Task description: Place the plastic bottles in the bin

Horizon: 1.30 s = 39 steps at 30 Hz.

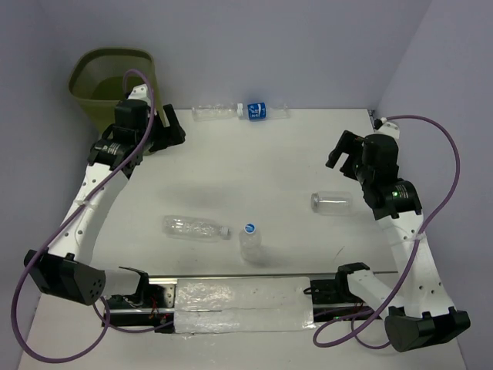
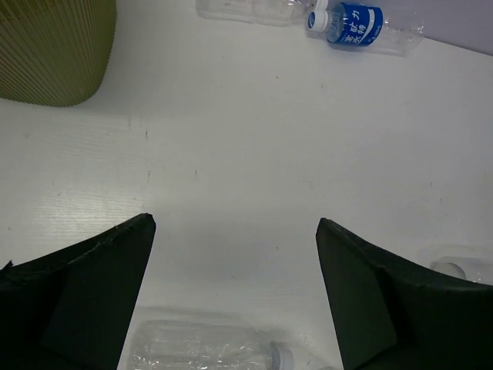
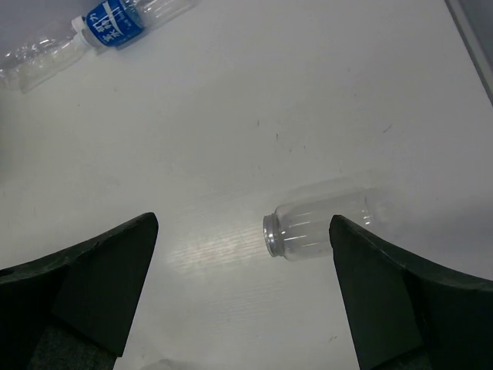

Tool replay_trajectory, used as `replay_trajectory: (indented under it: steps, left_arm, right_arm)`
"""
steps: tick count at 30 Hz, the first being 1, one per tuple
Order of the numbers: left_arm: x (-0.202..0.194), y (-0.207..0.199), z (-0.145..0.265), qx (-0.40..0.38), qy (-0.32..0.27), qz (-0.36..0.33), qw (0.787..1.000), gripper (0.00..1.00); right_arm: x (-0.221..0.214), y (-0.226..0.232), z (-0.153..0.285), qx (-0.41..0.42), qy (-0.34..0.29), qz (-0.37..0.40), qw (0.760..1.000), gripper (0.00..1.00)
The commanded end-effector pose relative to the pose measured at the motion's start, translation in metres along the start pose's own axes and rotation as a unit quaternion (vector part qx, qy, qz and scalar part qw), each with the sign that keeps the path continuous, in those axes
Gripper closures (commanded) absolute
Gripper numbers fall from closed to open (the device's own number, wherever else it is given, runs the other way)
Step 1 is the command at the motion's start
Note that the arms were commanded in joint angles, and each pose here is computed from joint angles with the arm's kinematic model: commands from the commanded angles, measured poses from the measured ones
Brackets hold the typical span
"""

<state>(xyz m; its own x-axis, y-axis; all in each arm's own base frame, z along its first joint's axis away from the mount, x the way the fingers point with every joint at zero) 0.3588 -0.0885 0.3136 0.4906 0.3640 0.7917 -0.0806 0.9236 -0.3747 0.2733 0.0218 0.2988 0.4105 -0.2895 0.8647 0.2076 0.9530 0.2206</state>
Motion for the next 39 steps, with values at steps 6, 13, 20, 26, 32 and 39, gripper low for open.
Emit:
replay_trajectory:
  steps: [6, 13, 20, 26, 32, 39]
  left_arm:
    - [0.025, -0.014, 0.024, -0.031, -0.034, -0.013, 0.999, 0.01]
    - [0.018, -0.013, 0.030, -0.037, -0.025, -0.017, 0.999, 0.01]
    - [-0.022, 0.015, 0.032, 0.050, 0.032, 0.035, 0.998, 0.02]
    - [-0.114, 0.044, 0.048, 0.173, 0.153, 0.134, 0.964, 0.01]
    - [-0.184, 0.067, 0.080, 0.260, 0.219, 0.248, 0.907, 0.01]
    - [-0.222, 0.059, 0.077, 0.234, 0.226, 0.397, 0.858, 0.01]
  right_arm:
    - [0.012, -0.004, 0.014, -0.006, -0.035, -0.009, 0.999, 0.00]
    - [0.012, 0.003, 0.013, 0.014, -0.031, -0.015, 0.999, 0.00]
    - [0.008, 0.006, 0.012, 0.027, -0.031, -0.017, 0.999, 0.00]
    - [0.004, 0.011, 0.003, 0.031, -0.011, -0.023, 0.999, 0.00]
    - [0.007, 0.016, 0.000, 0.041, -0.008, -0.024, 0.999, 0.00]
    - [-0.002, 0.019, -0.007, 0.047, 0.013, -0.023, 0.999, 0.00]
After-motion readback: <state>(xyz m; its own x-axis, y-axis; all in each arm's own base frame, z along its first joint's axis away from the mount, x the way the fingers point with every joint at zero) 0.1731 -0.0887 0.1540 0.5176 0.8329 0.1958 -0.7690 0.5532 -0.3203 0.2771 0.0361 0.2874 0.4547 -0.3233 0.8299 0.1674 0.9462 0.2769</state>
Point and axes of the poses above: each gripper's point midway between its finger pads, its own z axis back along the fingers, its own y axis along the line the jaws close on, x = y × z, the point moved 2 cm from there along z, back along the fingers, and after that the axes turned 4 degrees about z, right-handed, at the moved point
